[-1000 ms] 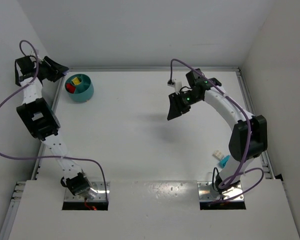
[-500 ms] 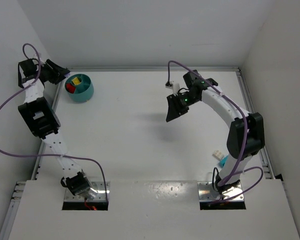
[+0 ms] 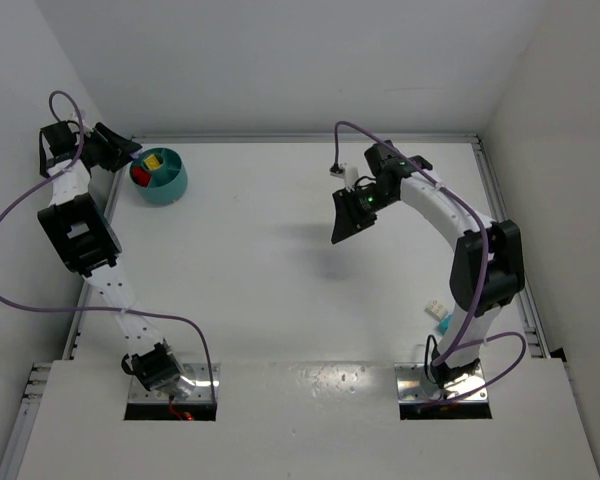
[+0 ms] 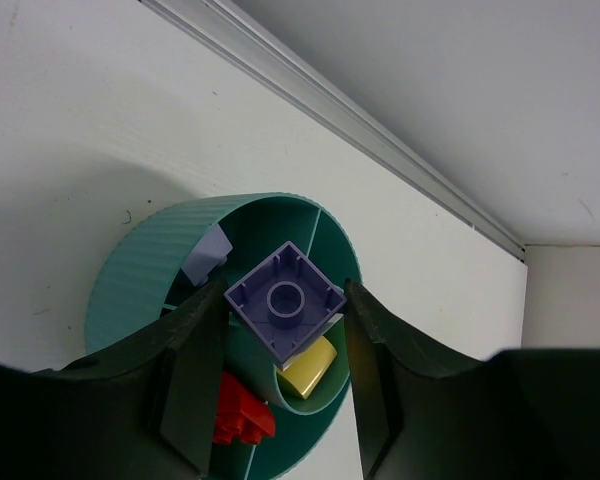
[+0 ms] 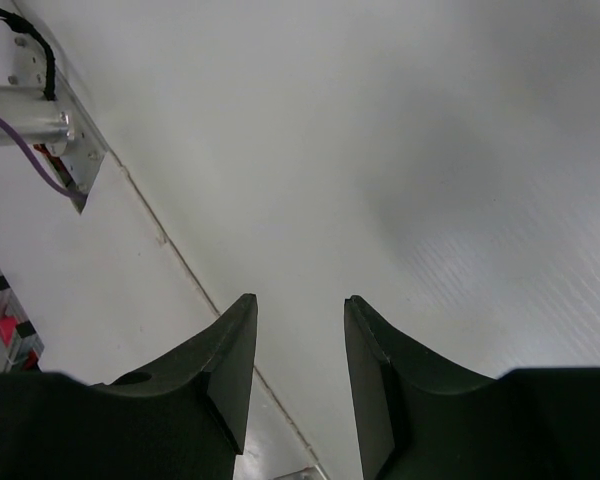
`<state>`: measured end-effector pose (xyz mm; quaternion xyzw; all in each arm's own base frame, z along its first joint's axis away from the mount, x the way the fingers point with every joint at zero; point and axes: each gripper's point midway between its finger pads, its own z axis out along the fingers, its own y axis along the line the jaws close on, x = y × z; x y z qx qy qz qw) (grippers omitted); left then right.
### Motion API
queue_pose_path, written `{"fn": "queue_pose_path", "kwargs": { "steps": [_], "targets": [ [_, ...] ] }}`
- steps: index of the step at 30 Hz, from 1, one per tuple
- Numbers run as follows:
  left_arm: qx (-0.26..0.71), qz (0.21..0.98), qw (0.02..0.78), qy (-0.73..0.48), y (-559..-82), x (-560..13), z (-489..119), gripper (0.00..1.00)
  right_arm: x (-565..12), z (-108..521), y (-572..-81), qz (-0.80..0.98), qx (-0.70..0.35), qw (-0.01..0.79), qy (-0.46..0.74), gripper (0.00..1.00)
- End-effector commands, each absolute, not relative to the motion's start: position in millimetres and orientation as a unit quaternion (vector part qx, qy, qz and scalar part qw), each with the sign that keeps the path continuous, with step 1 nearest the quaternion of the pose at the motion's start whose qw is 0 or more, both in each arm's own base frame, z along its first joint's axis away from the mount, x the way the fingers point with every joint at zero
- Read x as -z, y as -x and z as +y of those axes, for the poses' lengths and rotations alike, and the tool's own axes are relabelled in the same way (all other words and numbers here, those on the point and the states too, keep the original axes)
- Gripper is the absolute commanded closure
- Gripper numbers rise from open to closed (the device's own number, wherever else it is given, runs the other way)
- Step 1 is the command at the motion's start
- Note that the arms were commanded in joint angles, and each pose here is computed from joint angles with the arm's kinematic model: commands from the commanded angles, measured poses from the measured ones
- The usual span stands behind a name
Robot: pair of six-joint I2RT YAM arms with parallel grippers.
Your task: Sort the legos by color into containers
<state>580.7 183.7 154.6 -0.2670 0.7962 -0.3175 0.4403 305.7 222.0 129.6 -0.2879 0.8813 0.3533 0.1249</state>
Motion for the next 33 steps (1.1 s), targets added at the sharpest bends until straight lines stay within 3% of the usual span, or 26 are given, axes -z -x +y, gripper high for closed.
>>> {"fn": "queue_pose_path", "kwargs": {
  "steps": [1, 2, 6, 11, 16, 22, 25, 27, 30, 33],
  "targets": [
    [0.309, 0.790, 0.470, 0.245, -588, -169, 194, 0.51, -142, 227, -315, 0.876, -0.354, 0.145, 0.293, 0.59],
    [0.308, 0.789, 0.474, 0.242, -589, -172, 195, 0.45, -142, 227, -315, 0.876, -0.354, 0.145, 0.293, 0.59],
    [0.308, 0.789, 0.474, 0.242, -589, -172, 195, 0.40, -142, 227, -315, 0.876, -0.354, 0.145, 0.293, 0.59],
    [0.309, 0.788, 0.478, 0.233, -588, -178, 193, 0.28, -143, 227, -315, 0.878, -0.355, 0.143, 0.289, 0.59],
    [0.308, 0.779, 0.501, 0.217, -585, -198, 190, 0.27, -143, 227, -315, 0.878, -0.355, 0.143, 0.289, 0.59],
    [0.280, 0.760, 0.573, 0.125, -557, -283, 158, 0.27, -157, 204, -308, 0.885, -0.313, 0.183, 0.292, 0.62],
    [0.234, 0.769, 0.594, 0.033, -534, -317, 123, 0.27, -157, 173, -298, 0.896, -0.234, 0.209, 0.314, 0.62],
    [0.187, 0.774, 0.603, -0.054, -506, -349, 87, 0.19, -133, 135, -280, 0.912, -0.169, 0.179, 0.329, 0.62],
    [0.131, 0.778, 0.599, -0.137, -466, -370, 40, 0.00, -112, 86, -248, 0.928, -0.107, 0.156, 0.322, 0.56],
    [0.122, 0.790, 0.570, -0.190, -434, -360, -1, 0.00, -106, 47, -223, 0.932, -0.059, 0.147, 0.327, 0.40]
  ]
}}
